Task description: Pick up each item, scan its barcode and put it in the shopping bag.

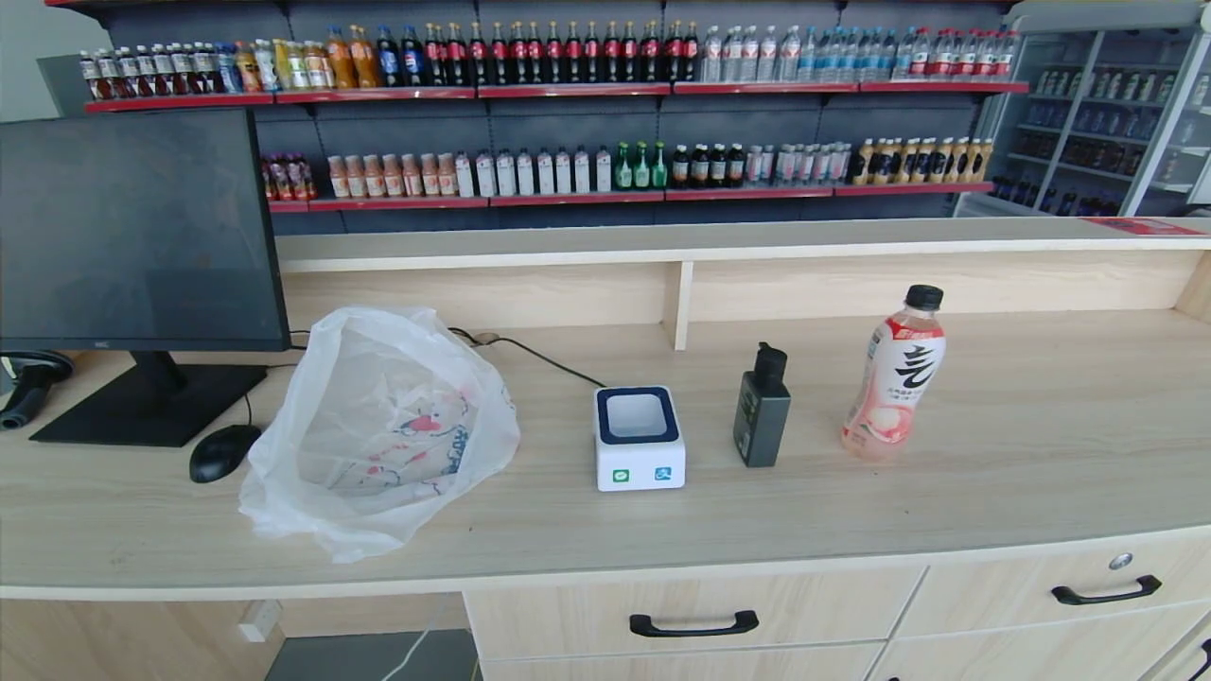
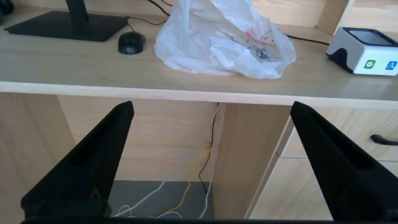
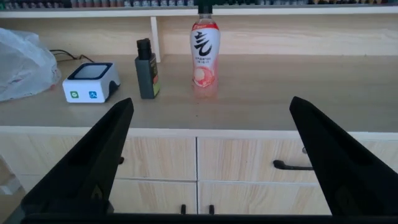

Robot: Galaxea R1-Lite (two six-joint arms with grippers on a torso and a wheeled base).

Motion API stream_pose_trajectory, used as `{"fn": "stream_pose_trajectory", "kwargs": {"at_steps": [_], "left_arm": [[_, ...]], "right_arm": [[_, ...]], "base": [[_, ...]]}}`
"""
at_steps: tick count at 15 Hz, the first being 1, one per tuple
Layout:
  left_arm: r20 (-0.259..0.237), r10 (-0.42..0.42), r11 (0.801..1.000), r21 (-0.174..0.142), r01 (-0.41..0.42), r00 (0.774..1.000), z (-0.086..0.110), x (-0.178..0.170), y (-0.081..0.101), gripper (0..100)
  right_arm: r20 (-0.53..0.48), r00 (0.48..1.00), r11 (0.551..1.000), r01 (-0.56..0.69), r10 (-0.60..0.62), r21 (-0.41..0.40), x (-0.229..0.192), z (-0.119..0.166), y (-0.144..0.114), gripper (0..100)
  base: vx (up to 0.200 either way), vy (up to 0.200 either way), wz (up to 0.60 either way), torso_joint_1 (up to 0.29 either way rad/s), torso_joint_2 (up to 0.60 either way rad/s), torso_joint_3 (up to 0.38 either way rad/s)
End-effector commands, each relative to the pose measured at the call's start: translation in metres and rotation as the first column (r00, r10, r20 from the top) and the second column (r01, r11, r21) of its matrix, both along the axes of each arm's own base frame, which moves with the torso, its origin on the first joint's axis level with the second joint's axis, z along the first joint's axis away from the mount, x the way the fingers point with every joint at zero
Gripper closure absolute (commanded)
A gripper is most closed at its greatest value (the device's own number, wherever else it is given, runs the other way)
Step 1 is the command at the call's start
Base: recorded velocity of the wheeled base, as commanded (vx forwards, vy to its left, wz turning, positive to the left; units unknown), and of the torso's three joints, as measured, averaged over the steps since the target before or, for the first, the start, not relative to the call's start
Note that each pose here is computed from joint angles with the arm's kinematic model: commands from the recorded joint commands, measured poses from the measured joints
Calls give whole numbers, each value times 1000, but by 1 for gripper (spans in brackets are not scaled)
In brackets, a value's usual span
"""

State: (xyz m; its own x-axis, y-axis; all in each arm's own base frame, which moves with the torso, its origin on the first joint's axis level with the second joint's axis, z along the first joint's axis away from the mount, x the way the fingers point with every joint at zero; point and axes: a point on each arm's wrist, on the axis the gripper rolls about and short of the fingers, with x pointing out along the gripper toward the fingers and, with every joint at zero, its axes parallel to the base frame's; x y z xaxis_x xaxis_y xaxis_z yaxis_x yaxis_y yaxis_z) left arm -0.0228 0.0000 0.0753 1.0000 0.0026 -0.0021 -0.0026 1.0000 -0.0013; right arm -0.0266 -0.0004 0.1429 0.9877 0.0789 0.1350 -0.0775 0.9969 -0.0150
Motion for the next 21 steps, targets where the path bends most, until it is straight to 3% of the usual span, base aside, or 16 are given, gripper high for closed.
{"fn": "stream_pose_trajectory", "kwargs": {"at_steps": [1, 4, 8, 11, 14, 17, 19, 21], "left_arm": [[1, -1, 1000, 0, 1, 1000, 0, 0, 0, 0], [1, 1, 1000, 0, -1, 1000, 0, 0, 0, 0], [1, 1, 1000, 0, -1, 1000, 0, 0, 0, 0], [1, 1, 1000, 0, -1, 1000, 0, 0, 0, 0], [1, 1, 1000, 0, -1, 1000, 0, 0, 0, 0], [1, 1, 1000, 0, -1, 1000, 0, 0, 0, 0], [1, 1, 1000, 0, -1, 1000, 0, 0, 0, 0], [1, 1, 1000, 0, -1, 1000, 0, 0, 0, 0]], "right_arm": [[-13, 1000, 1000, -12, 12, -4, 29, 35, 1, 0], [49, 998, 998, -41, 43, -42, 69, 56, 5, 0], [65, 996, 996, -61, 65, -70, 109, 45, 11, 0], [158, 985, 996, -55, 64, -64, 137, 47, 14, 0], [166, 983, 995, -69, 80, -70, 148, 44, 18, 0], [149, 977, 986, -137, 150, -93, 159, 43, 29, 0], [209, 965, 986, -142, 158, -89, 189, 49, 37, 0], [235, 936, 964, -244, 262, -103, 212, 55, 58, 0]], "base": [[0, 0, 0, 0, 0, 0], [0, 0, 0, 0, 0, 0], [0, 0, 0, 0, 0, 0], [0, 0, 0, 0, 0, 0], [0, 0, 0, 0, 0, 0], [0, 0, 0, 0, 0, 0], [0, 0, 0, 0, 0, 0], [0, 0, 0, 0, 0, 0]]}}
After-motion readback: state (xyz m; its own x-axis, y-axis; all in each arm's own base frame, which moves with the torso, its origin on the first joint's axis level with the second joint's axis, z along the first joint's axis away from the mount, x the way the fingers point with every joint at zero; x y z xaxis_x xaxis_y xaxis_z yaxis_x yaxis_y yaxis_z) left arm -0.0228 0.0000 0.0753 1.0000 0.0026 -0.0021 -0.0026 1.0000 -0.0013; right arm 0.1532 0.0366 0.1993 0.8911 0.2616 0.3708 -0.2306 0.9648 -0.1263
